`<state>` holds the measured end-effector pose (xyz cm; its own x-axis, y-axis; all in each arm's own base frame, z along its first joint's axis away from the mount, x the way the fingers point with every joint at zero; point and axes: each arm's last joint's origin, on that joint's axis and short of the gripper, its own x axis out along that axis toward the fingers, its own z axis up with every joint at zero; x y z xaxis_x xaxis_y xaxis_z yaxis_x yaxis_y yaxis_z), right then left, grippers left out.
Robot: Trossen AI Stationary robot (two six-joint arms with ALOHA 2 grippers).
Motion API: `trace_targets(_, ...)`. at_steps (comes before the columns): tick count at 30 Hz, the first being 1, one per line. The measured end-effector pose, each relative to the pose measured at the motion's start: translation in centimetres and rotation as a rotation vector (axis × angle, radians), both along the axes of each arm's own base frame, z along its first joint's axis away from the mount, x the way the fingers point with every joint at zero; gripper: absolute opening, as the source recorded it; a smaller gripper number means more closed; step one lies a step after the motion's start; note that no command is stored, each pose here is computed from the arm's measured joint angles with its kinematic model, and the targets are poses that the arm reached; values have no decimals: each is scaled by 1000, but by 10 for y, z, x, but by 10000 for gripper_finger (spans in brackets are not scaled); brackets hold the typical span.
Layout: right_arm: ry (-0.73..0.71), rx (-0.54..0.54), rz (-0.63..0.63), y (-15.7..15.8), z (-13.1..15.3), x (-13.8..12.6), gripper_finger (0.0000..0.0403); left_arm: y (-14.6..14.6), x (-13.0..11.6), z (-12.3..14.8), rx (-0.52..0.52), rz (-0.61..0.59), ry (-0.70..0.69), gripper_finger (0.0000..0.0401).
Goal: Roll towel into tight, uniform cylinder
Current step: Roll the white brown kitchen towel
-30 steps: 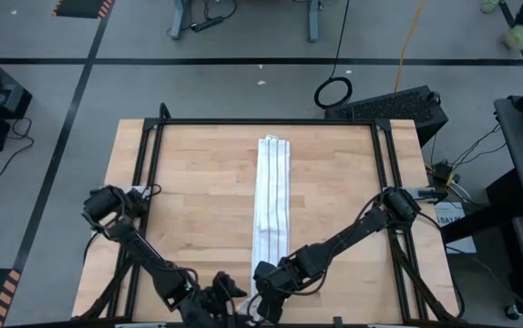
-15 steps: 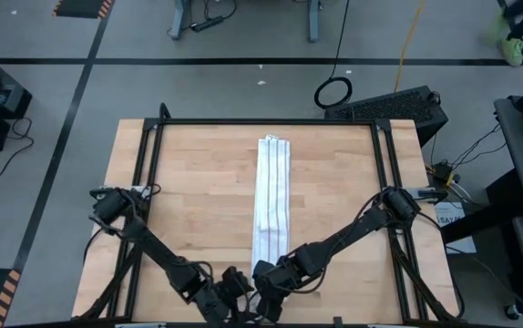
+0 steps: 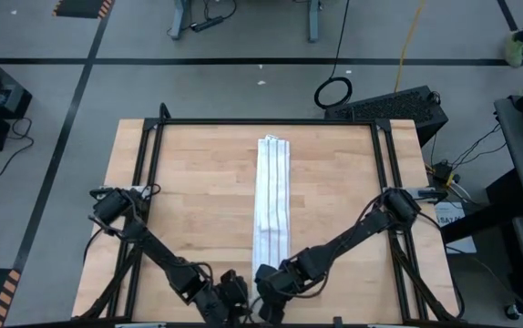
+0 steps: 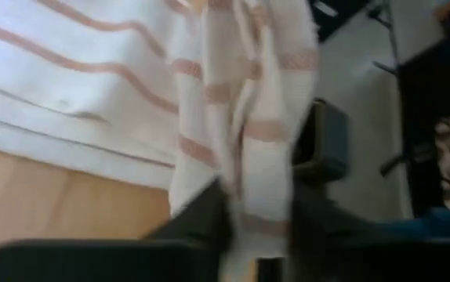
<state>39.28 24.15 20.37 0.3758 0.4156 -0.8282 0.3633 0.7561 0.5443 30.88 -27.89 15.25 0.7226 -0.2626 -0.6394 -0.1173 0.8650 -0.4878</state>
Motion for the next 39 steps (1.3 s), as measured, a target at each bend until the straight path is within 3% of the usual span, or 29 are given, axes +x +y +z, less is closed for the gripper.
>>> trace_targets(2, 1, 0, 13, 6, 0, -4, 0, -3, 0, 2, -11, -39, -18, 39)
trace_targets(3, 1, 0, 20, 9, 0, -6, 0, -4, 0, 3, -16, -54, -27, 23)
trace_targets(9, 35, -24, 24, 27, -2, -21, 0, 1, 13, 11, -6, -115, -139, 18)
trace_targets(17, 36, -152, -3, 50, -5, -47, 9, 34, 40, 11, 19, -294, -139, 10)
trace_targets(20, 36, -177, 20, 57, -6, -55, 33, 46, 48, 11, -2, -358, -133, 10)
trace_targets(29, -24, -324, -11, 83, -5, -91, 141, 60, 57, 11, 5, -394, -142, 10)
trace_targets(35, -218, -405, -90, 97, 25, -122, 210, 59, 56, 11, -9, -405, -132, 10)
trace_targets(39, -266, -441, -113, 98, 25, -123, 235, 59, 58, 2, -6, -404, -117, 10)
